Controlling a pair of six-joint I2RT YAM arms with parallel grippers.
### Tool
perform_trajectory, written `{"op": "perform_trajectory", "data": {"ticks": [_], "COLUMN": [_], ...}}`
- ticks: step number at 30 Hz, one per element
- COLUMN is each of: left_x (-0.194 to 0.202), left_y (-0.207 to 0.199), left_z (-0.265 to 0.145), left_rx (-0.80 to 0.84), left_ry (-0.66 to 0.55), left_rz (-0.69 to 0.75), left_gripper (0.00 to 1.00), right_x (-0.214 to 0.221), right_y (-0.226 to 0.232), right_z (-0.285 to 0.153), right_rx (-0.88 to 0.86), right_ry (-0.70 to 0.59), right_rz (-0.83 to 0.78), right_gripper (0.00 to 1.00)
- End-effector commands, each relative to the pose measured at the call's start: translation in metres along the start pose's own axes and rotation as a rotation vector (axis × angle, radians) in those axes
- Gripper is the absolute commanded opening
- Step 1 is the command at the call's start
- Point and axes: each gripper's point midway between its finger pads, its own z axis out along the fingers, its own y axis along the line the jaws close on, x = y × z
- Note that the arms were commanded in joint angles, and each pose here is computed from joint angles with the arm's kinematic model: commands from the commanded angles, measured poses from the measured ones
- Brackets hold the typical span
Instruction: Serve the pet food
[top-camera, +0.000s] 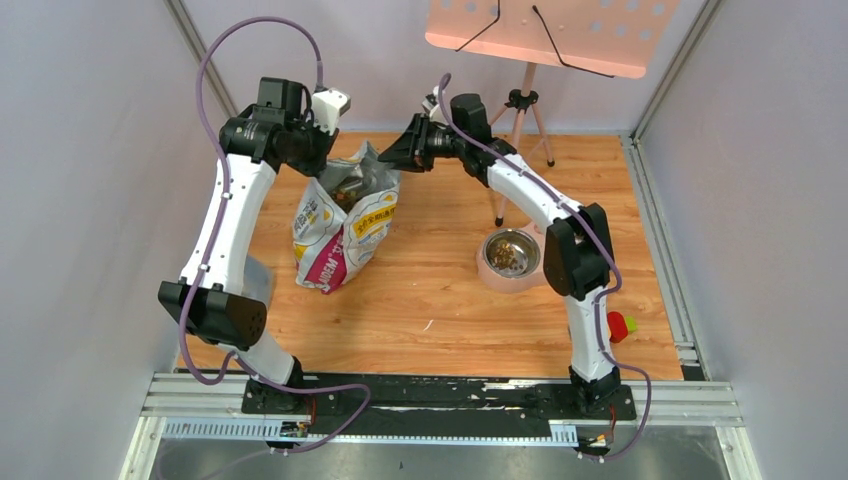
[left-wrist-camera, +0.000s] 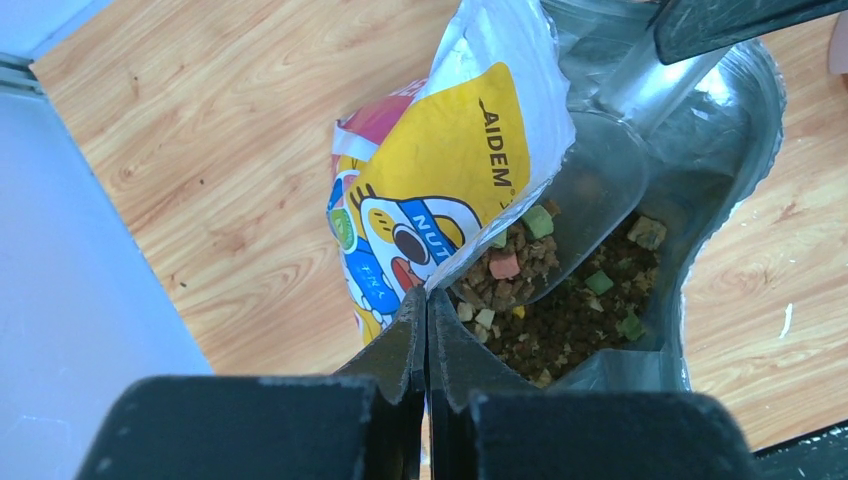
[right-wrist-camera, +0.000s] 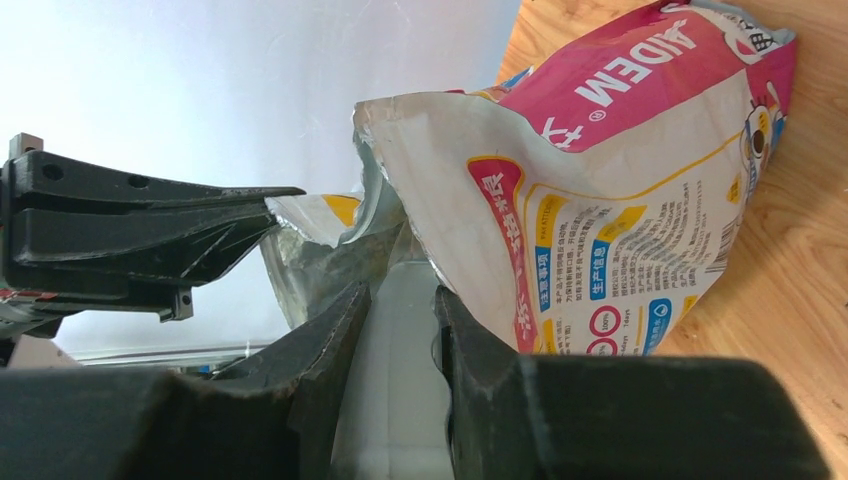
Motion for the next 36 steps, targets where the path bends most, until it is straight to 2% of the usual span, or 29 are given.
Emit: {"op": "perform_trajectory", "data": {"ticks": [1,10,21,26,28,31,36], "left_x": [-0.027,-0.035,-0.044,-0.042,-0.043,-0.043,-0.04], "left_y": [0.015,0.015,0.01,0.012,0.011,0.011,0.011], "left_z": [-0.01,-0.015,-0.021,-0.02,-0.02,-0.019,-0.017], "left_rx": [-0.065,-0.067,-0.038,-0.045,-0.04,-0.039,-0.038], "left_ry": [-0.091,-0.116,-0.139,-0.133,-0.135,-0.133,-0.124], "left_rz": [0.039,0.034,0.002,0.012,0.01,0.013,0.022], "left_gripper": [0.0,0.0,0.0,0.0,0.0,0.0,0.0], "right_x": [-0.004,-0.024,-0.021,-0.022,-0.019,-0.011,-0.014], "right_y": [0.061,0.052,0.049,0.039,0.043,0.056,0.049], "right_z": [-0.023,-0.063,-0.064,-0.06,-0.063,-0.068,-0.07], "right_rx": [-0.133,-0.028,0.048,0.055,-0.006,-0.169,-0.185], "right_ry": [-0.003,-0.132,-0.14,-0.148,-0.137,-0.055,-0.023], "right_rz": [-0.054,0.014,-0.247,-0.182,-0.085,0.002,0.103], "right_gripper": [0.0,0.0,0.0,0.0,0.0,0.0,0.0]}}
